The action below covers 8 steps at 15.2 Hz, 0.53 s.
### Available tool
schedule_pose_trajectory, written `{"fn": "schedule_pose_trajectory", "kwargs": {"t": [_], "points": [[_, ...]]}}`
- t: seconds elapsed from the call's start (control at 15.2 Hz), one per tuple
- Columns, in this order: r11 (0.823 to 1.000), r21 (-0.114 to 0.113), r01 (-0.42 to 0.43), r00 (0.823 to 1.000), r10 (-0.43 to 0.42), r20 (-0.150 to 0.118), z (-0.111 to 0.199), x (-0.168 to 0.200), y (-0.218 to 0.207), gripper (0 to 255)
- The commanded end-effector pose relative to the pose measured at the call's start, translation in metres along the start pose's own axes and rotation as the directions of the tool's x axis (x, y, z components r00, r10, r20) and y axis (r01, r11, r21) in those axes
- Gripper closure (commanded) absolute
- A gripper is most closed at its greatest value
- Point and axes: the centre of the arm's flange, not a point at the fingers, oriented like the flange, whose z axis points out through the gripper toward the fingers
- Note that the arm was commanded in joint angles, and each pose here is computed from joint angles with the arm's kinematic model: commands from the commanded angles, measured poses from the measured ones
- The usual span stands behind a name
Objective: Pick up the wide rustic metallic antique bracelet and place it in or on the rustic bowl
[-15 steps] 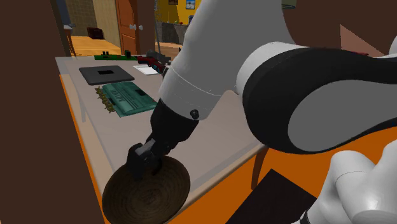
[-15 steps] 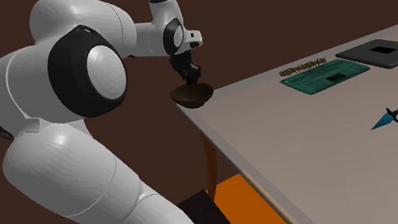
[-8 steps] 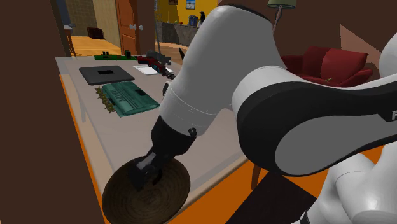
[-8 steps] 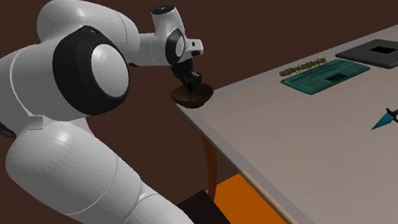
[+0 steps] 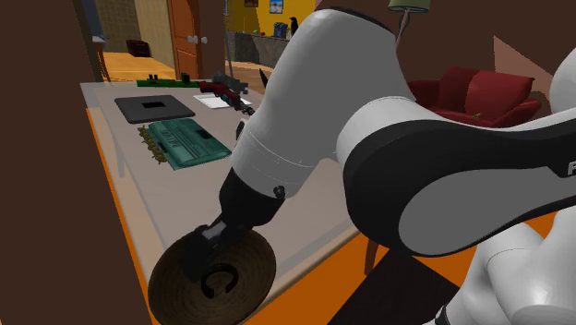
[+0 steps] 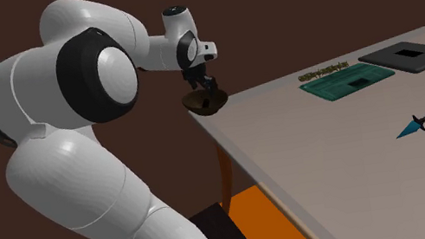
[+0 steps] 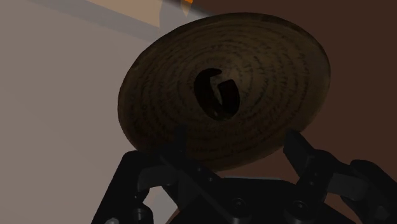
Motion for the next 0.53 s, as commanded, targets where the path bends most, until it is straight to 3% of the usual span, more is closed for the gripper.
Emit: {"fn": "schedule_pose_trajectory", "kwargs": {"t": [0.0, 0.13, 0.4, 0.46], "points": [[1.000, 0.000, 0.000, 1.000, 0.000, 0.000, 0.000, 0.000, 0.000, 0], [1.000, 0.000, 0.000, 1.000, 0.000, 0.000, 0.000, 0.000, 0.000, 0], [1.000, 0.000, 0.000, 1.000, 0.000, 0.000, -0.050, 0.000, 0.000, 0], [1.000, 0.000, 0.000, 1.000, 0.000, 0.000, -0.050, 0.000, 0.000, 0]]}}
